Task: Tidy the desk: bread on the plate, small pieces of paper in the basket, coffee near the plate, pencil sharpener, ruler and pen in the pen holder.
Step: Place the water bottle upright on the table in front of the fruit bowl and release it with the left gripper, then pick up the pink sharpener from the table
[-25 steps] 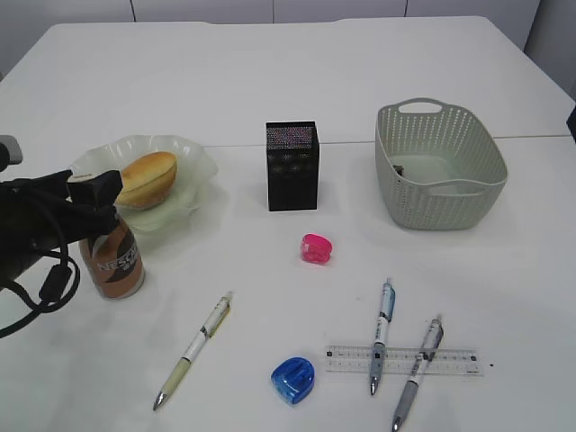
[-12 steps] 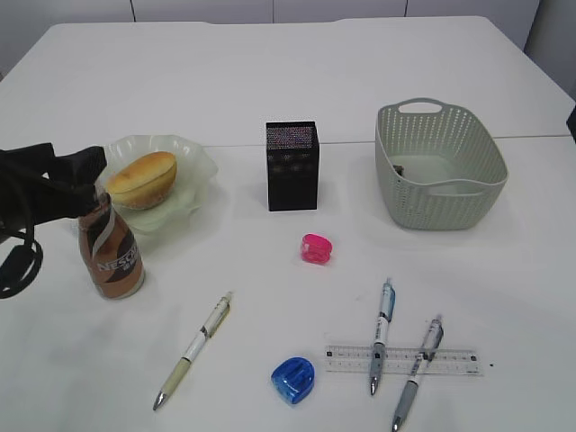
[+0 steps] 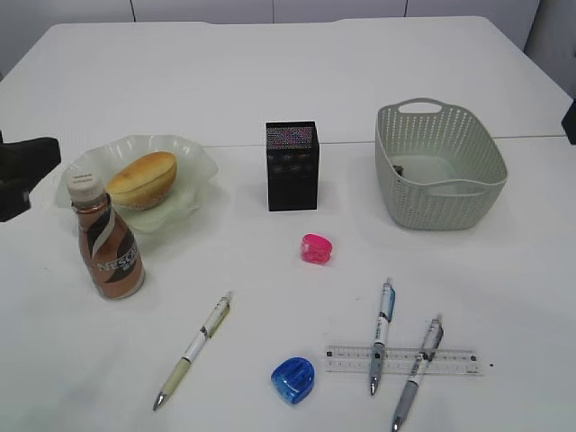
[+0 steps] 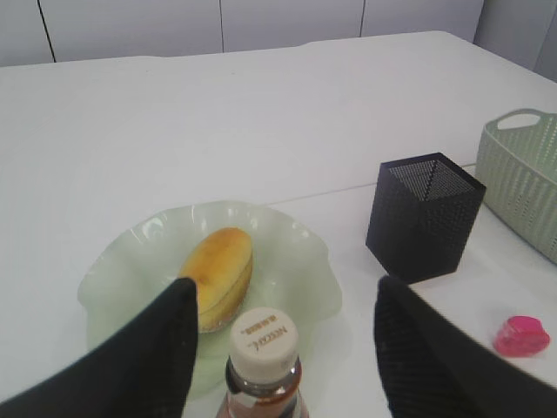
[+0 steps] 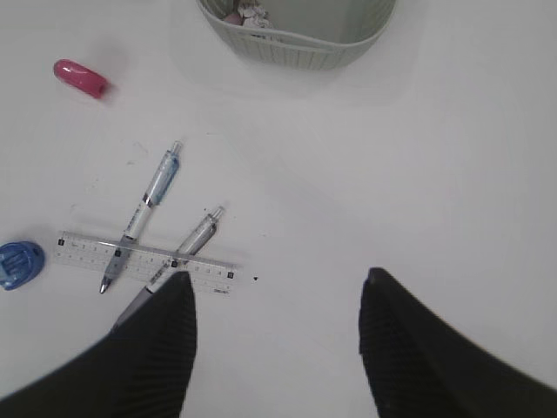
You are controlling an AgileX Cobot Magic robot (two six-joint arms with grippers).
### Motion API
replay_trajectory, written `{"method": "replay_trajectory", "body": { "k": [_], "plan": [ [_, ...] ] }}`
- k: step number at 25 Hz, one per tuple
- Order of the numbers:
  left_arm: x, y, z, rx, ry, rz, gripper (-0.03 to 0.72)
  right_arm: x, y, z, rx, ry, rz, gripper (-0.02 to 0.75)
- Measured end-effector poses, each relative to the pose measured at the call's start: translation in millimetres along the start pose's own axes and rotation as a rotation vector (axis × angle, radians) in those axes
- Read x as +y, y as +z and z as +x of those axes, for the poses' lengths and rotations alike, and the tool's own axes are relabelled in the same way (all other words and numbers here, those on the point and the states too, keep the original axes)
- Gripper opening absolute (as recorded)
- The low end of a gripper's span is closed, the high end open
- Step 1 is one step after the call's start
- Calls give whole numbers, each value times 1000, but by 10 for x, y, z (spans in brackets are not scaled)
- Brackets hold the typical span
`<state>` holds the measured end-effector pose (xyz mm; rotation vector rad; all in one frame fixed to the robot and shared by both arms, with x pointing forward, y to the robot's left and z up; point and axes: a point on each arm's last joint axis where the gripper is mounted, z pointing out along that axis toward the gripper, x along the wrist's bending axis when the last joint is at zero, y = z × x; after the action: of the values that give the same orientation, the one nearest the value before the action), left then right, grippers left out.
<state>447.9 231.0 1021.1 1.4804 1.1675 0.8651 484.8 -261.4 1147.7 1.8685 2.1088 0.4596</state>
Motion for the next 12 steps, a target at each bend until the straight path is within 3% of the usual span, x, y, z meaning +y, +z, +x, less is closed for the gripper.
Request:
{"method": "replay_trajectory", "body": {
  "k": [5, 12],
  "plan": [
    [94, -293, -24, -33, -6, 85, 465, -1, -1, 40, 44, 15, 2, 468],
    [195, -515, -86, -86, -4, 381, 465, -54, -136, 64, 77, 26, -37, 468]
  ]
}}
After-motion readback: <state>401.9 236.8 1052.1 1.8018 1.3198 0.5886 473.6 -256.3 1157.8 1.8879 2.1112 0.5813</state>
